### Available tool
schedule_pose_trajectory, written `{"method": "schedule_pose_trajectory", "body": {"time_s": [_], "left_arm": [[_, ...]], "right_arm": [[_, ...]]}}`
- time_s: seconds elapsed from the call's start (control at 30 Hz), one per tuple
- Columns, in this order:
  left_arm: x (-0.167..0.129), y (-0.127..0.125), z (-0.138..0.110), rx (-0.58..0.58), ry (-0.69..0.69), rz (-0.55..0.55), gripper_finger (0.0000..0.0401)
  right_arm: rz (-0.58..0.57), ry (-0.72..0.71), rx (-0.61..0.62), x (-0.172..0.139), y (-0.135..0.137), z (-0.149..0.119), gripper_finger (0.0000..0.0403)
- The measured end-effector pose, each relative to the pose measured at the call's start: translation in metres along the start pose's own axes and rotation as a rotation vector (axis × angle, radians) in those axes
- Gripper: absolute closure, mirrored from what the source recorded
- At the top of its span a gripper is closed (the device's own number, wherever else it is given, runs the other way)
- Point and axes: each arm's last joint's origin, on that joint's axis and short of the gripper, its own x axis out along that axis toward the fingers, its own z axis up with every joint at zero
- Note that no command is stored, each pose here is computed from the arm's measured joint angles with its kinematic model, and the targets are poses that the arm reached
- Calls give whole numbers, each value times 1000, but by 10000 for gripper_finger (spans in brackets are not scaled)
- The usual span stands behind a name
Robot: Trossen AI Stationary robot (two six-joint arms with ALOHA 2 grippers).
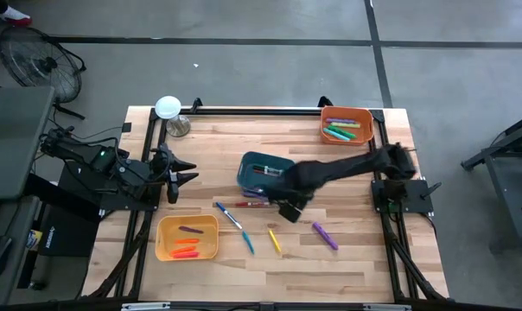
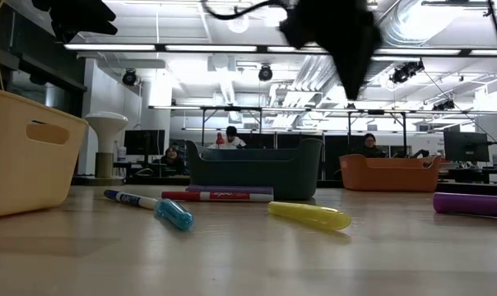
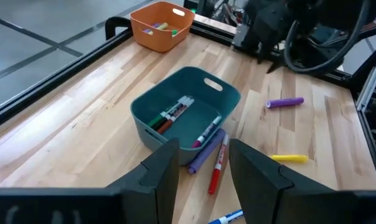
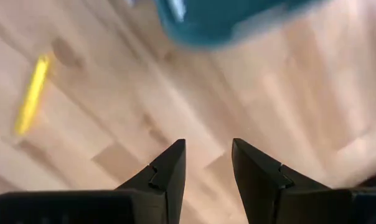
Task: Pick & Place Markers
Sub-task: Put the dark violet highlighter pen into the orange bin
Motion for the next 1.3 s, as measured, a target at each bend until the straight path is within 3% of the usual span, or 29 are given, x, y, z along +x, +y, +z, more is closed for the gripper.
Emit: {"method": "schedule_pose_trajectory", "body": {"time_s": [0.17,0.43,0.77,1.0,1.3], "left_arm": [[0,-1,0,16,5,-14,264],[0,-1,-1,41,23,-41,264],[0,-1,-1,42,24,-45,264],[0,-1,-1,42,24,-45,264],[0,-1,-1,38,24,-44,264]], "right_arm": [[134,-8,156,7,1,-49,284],[213,73,173,43,14,-107,276],[300,100,221,84,17,-116,189],[211,91,281,109,4,-124,183],[251,59,252,125,8,-125,183]]}}
